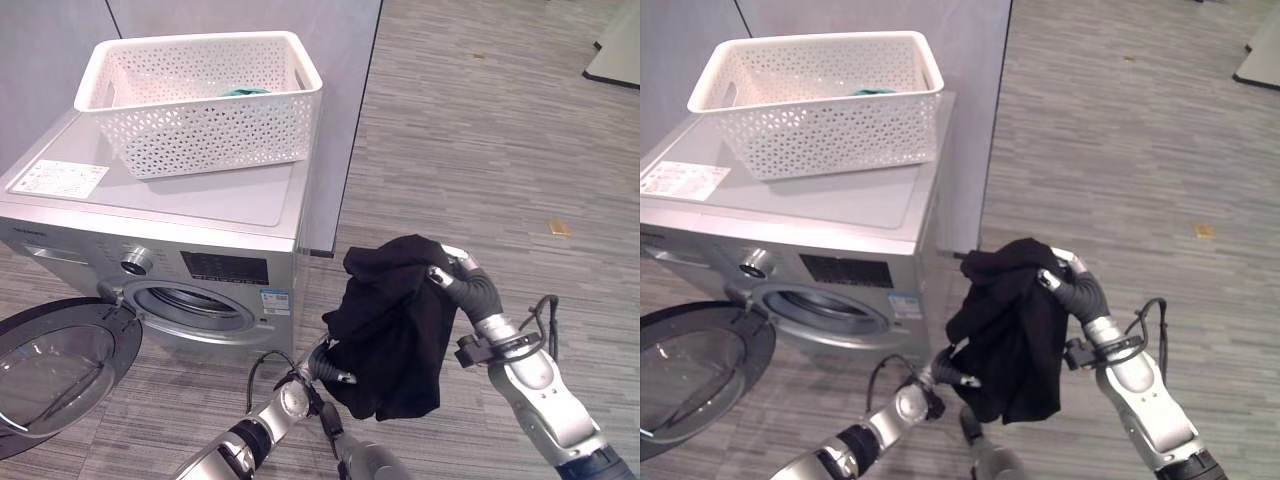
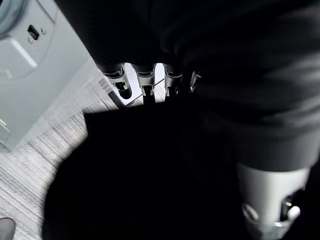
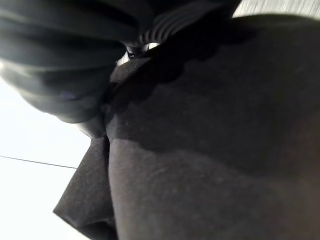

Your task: Grab the laundry basket,head to the washer,open it,put in the laundry and shut it.

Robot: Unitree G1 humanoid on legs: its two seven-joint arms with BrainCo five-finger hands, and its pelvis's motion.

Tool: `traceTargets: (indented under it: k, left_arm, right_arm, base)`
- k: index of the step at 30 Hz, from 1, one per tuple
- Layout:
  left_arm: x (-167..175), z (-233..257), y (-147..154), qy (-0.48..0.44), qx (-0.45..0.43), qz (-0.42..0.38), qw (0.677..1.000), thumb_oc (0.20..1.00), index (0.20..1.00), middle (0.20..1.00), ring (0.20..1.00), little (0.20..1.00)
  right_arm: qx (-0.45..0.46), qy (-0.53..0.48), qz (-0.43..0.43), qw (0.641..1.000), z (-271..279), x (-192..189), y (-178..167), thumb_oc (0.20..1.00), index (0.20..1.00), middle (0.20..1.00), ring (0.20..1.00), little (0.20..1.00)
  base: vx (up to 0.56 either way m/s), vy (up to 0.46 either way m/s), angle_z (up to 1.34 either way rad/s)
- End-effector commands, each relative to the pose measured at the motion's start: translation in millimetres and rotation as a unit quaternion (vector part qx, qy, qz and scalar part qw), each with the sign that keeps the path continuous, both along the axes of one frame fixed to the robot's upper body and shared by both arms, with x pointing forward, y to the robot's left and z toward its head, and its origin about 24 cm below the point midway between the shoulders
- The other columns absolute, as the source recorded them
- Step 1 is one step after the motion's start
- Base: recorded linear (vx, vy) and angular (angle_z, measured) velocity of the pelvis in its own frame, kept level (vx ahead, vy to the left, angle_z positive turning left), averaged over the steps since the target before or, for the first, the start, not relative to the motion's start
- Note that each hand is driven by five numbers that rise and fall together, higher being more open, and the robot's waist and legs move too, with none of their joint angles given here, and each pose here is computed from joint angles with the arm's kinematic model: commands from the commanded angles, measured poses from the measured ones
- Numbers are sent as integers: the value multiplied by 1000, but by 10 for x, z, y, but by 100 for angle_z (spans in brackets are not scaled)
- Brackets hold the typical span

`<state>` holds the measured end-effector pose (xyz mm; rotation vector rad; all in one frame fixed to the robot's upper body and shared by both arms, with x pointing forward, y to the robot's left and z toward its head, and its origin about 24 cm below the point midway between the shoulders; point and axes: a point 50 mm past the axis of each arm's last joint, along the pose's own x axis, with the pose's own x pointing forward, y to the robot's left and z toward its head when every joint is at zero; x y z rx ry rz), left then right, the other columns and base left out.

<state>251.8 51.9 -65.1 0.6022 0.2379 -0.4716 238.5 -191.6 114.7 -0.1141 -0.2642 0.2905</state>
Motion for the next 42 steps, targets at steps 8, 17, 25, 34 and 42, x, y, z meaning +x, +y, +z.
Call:
traceTargets:
  k: [8,17,25,34,42]
  left_arm:
    - [281,635,-345,-118,-112,-39,986,1000,1000,1000,1000,1000]
    - [193,939,-703,-53,-287,-83,953,1000,1000,1000,1000,1000]
    - [55,754,-753,74,-392,-49,916,1000,1000,1000,1000,1000]
    - [31,794,-816,63,-380,-92,918,1000,1000,1000,1000,1000]
    - [-10,890,-1007,41,-346,-156,924,1000,1000,1000,1000,1000]
  right_arm:
    - [51,-108,28,992,415,-2,117,200,200,200,200,200]
    - [58,-118,1,991,480,65,65,200,200,200,200,200]
    - [76,-122,3,990,497,76,124,200,200,200,200,200]
    - [111,-132,52,984,572,76,290,200,200,200,200,200]
    - [112,-116,95,982,555,131,450,200,200,200,200,200]
  base:
    - [-13,-24,-7]
    - [-7,-9,3]
    - [35,-24,-10]
    - [-11,-25,-4]
    - [-2,-16,-8]
